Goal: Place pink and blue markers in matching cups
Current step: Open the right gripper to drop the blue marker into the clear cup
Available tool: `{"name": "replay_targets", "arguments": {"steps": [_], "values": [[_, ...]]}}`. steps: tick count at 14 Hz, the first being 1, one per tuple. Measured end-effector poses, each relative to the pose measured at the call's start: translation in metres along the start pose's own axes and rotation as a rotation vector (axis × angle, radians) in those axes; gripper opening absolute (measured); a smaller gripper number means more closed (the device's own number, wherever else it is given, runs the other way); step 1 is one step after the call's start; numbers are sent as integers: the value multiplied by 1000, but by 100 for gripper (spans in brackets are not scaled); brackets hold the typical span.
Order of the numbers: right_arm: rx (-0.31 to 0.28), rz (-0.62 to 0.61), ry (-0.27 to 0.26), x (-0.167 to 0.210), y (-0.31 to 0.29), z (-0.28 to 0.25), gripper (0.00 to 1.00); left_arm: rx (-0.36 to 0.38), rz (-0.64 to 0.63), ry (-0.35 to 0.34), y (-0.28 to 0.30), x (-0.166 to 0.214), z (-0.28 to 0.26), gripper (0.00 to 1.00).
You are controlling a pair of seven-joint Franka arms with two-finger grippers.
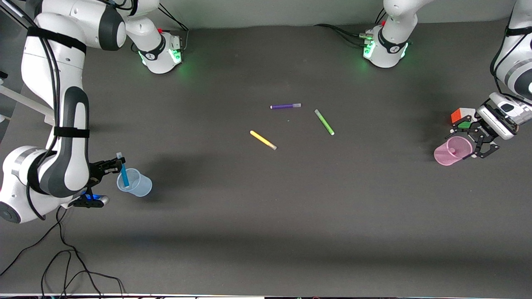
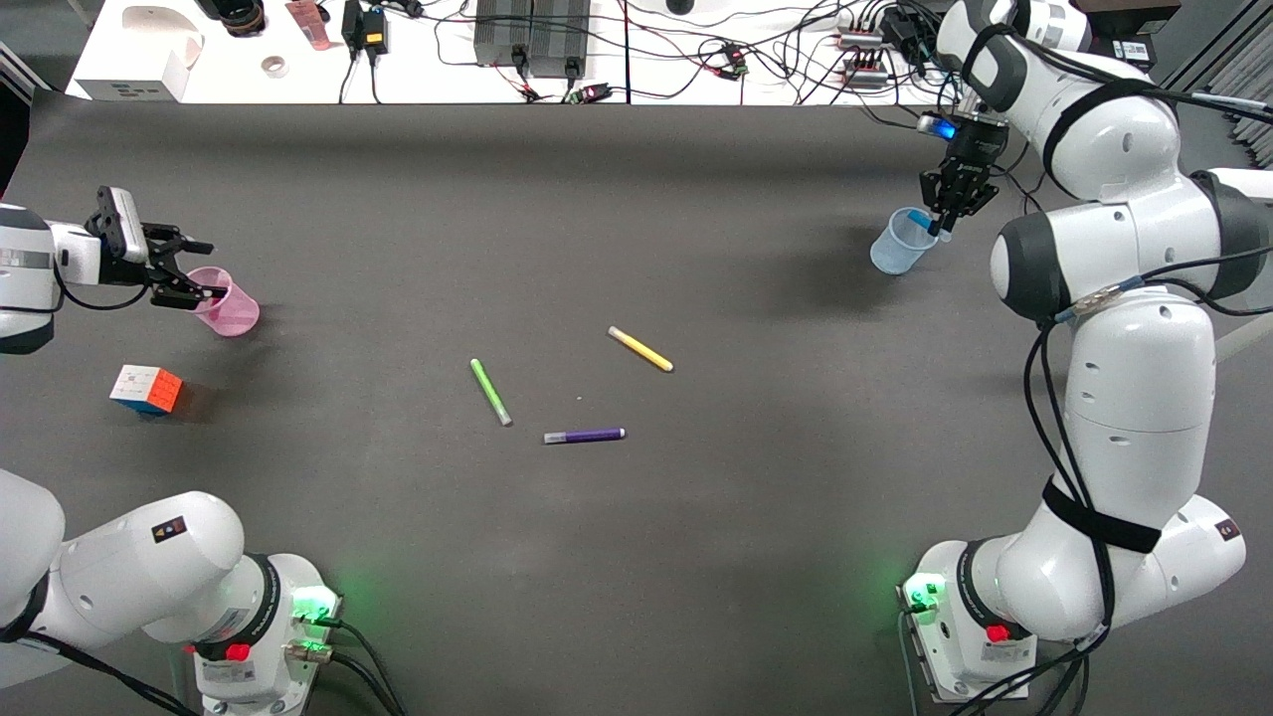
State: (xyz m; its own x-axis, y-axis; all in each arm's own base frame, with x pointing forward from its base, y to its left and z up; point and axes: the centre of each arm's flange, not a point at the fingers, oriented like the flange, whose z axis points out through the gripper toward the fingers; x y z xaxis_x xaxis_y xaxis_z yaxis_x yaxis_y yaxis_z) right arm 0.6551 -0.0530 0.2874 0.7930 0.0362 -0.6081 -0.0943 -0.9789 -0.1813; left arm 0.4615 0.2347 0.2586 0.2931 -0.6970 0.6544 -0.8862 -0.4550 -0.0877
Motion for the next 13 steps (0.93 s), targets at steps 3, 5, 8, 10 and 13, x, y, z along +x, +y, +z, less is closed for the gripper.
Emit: {"name": "replay_targets", "arguments": {"steps": [3, 5, 8, 10, 13], "values": [[8, 2, -17, 8, 9, 10, 18, 23, -74, -32, -29, 34, -19, 100], [15, 1, -23, 12, 9, 15, 18, 4, -138, -132, -53, 82, -39, 100], [19, -1, -33, 20, 7, 24, 18, -32, -259, -288, -68, 176, -68, 100], [13, -1, -35, 24, 7, 26, 24, -33, -383, -398, -67, 235, -80, 100], [10, -2, -33, 25, 6, 25, 56, 28, -563, -587, -55, 315, -78, 100]]}}
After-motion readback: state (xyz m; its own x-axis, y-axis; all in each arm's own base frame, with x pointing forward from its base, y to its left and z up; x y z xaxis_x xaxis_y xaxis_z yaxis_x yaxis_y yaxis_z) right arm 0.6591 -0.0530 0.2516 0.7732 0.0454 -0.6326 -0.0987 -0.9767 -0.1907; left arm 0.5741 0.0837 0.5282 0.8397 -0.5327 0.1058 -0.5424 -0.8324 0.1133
